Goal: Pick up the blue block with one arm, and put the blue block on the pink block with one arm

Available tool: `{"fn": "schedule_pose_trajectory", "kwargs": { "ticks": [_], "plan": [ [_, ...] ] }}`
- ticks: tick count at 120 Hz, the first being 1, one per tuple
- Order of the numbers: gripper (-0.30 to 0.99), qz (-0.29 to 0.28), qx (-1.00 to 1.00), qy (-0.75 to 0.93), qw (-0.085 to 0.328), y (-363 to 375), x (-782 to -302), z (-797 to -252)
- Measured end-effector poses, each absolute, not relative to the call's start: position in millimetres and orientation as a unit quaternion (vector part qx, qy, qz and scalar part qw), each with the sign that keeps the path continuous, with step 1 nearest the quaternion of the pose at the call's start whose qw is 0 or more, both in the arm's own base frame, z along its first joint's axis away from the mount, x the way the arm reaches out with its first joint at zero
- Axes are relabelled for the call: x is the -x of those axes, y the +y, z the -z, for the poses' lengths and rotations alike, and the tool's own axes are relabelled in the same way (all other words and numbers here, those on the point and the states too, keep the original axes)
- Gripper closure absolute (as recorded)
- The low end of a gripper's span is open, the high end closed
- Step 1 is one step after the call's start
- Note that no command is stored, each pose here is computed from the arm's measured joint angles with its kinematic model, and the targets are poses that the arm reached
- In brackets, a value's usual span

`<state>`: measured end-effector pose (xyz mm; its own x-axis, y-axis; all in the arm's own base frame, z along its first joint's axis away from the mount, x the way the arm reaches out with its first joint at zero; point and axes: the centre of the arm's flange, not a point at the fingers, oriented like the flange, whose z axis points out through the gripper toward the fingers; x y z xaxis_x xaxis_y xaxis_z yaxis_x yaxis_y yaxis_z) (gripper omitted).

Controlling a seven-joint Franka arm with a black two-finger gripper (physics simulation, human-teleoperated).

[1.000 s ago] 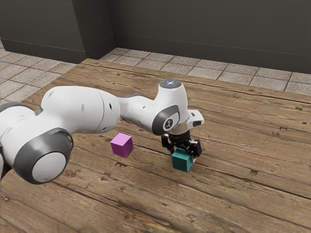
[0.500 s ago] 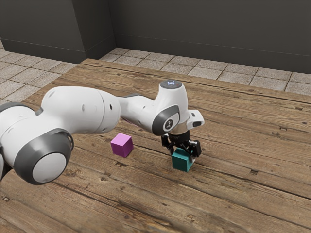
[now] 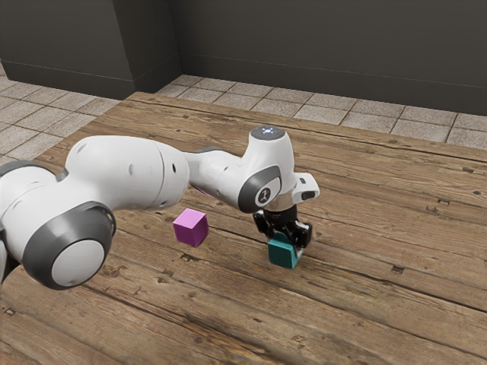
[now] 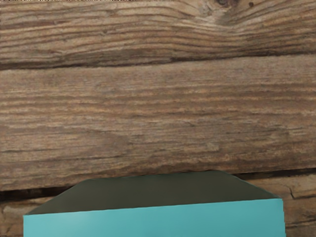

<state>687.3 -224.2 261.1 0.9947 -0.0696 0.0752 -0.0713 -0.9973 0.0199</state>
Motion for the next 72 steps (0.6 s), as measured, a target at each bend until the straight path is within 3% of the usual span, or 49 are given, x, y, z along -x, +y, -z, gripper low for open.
{"fn": "schedule_pose_trajectory", "kwargs": {
  "ticks": [22, 72],
  "plan": [
    [0.35, -0.052, -0.998, -0.028, 0.001, -212.3, -690.8, -280.6],
    [0.36, -0.058, -0.997, 0.041, -0.028, -79.1, -660.8, -348.7]
  ]
}}
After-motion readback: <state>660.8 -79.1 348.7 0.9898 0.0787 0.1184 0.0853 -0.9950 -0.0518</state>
